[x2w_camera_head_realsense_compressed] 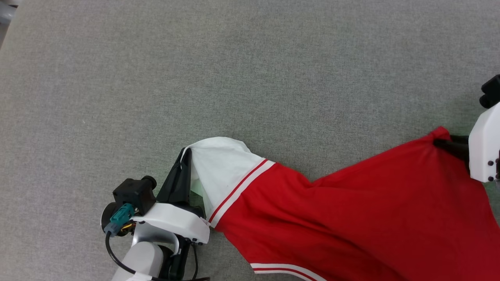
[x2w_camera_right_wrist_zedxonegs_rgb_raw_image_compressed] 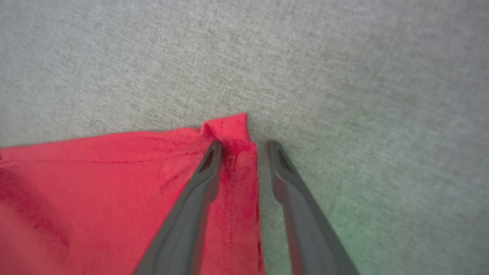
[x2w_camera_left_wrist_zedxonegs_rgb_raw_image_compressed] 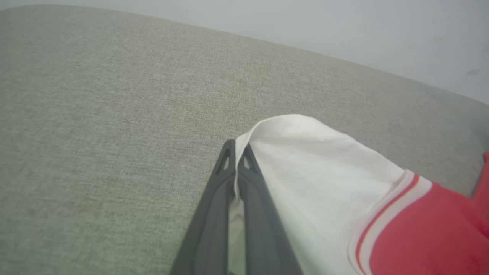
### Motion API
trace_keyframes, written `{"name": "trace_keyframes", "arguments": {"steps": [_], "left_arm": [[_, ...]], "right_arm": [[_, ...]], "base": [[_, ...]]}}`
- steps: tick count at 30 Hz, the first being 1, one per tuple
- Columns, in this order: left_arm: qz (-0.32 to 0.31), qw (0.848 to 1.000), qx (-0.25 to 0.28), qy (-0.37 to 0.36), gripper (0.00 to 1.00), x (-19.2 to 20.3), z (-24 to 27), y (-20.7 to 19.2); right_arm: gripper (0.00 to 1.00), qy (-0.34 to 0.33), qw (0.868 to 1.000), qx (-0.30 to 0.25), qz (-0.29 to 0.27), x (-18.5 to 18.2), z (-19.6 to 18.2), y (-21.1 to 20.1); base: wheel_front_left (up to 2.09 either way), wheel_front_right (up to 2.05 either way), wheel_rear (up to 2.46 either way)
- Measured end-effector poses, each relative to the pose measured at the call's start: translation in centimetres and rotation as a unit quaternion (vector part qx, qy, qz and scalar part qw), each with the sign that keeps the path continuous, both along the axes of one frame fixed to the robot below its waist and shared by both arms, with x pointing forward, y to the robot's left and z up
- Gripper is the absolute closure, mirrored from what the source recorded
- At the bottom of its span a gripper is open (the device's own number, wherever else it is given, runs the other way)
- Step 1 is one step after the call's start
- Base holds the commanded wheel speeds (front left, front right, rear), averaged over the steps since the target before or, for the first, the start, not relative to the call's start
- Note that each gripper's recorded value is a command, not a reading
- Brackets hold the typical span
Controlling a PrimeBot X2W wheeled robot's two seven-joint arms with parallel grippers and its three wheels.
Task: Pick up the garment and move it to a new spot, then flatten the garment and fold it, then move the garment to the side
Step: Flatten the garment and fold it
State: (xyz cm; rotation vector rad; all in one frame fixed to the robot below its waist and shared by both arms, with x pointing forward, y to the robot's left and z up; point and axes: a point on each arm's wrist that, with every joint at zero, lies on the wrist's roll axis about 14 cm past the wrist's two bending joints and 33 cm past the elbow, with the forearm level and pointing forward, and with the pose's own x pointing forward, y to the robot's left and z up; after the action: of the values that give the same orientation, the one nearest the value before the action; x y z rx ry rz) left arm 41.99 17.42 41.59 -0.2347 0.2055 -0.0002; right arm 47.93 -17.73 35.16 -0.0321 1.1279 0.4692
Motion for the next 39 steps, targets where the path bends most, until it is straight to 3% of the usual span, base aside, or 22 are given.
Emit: {"name": "trace_keyframes", "arguments": {"steps": [5, 10, 17, 31, 39], "left_arm": [[0.003, 1.000, -0.002, -0.003, 1.00, -0.1, 0.3, 0.1], [0.008, 0.999, 0.002, -0.038, 1.00, 0.5, 2.6, 0.9], [-0.011, 0.993, 0.016, -0.117, 1.00, 4.4, 9.0, 1.6], [-0.070, 0.971, 0.035, -0.227, 1.00, 16.1, 21.6, -2.0], [-0.052, 0.956, 0.076, -0.278, 1.00, 22.0, 28.0, -1.4]], "right_arm": [[1.00, -0.010, 1.000, 0.003, 0.007, 0.0, 0.5, 0.4], [1.00, -0.081, 0.996, 0.022, -0.010, 1.5, 3.3, 0.7], [1.00, -0.224, 0.973, 0.020, -0.060, 5.0, 10.3, -1.9], [1.00, -0.421, 0.891, -0.013, -0.169, 9.3, 22.3, -9.1], [1.00, -0.530, 0.828, -0.020, -0.183, 13.3, 29.9, -10.3]], "base": [[0.00, 0.00, 0.00], [0.00, 0.00, 0.00], [0.00, 0.00, 0.00], [0.00, 0.00, 0.00], [0.00, 0.00, 0.00]]}}
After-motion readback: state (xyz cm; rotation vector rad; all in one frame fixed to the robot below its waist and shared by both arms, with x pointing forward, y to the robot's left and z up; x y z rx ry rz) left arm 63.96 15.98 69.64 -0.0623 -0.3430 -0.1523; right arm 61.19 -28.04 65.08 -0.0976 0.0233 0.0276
